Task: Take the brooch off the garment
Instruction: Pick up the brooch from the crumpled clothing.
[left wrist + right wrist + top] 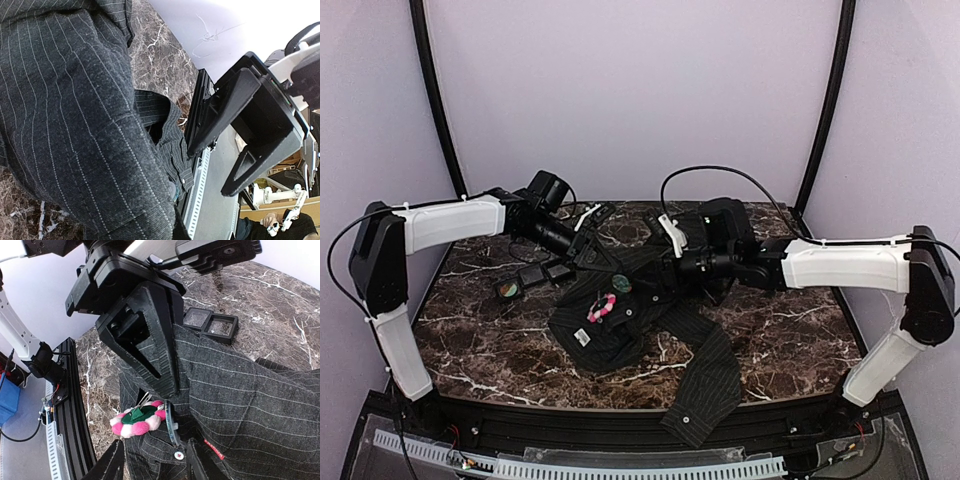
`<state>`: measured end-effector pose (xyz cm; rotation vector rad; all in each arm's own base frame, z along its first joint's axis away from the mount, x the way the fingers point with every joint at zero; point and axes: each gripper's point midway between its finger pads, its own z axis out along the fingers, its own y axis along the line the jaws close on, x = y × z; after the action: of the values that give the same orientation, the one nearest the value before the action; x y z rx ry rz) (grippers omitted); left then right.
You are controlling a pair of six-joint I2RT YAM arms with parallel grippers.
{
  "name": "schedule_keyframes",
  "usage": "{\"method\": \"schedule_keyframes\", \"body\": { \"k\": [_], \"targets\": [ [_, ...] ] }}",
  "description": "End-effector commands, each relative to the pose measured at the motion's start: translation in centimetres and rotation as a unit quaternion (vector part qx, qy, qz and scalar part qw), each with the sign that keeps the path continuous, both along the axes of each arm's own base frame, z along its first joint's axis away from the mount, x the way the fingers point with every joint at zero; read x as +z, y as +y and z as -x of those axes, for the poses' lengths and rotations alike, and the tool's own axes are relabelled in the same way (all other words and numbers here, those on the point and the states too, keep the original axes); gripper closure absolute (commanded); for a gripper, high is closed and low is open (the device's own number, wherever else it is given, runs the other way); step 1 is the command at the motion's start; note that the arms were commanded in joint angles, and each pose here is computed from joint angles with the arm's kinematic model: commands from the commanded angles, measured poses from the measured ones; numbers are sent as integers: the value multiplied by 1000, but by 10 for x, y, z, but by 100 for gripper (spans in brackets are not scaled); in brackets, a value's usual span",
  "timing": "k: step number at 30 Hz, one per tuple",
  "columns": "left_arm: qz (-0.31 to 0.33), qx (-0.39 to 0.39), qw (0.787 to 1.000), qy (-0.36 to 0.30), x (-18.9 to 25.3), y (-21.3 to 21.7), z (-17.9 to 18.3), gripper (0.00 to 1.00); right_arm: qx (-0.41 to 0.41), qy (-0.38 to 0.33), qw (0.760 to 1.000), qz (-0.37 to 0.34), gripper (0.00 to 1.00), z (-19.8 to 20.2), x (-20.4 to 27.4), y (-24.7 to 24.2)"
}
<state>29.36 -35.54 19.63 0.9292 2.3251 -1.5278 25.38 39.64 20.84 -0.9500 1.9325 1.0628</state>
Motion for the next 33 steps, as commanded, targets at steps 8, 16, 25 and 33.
{"method": "schedule_keyframes", "body": {
  "k": [8,16,25,33],
  "targets": [
    [-2,-3,1000,4,-4,-1,2,99,13,-18,1000,10,67,-3,-8,22],
    [-4,-1,1000,2,-4,0,1,99,0,-22,999,24,77,-6,-17,29],
    [-25,16,999,-22,-5,4,-5,92,-47,-22,998,27,100,-17,-14,23],
    [-117,122,967,-190,18,40,-39,26,-145,15,988,46,100,-32,-10,0]
  ]
}}
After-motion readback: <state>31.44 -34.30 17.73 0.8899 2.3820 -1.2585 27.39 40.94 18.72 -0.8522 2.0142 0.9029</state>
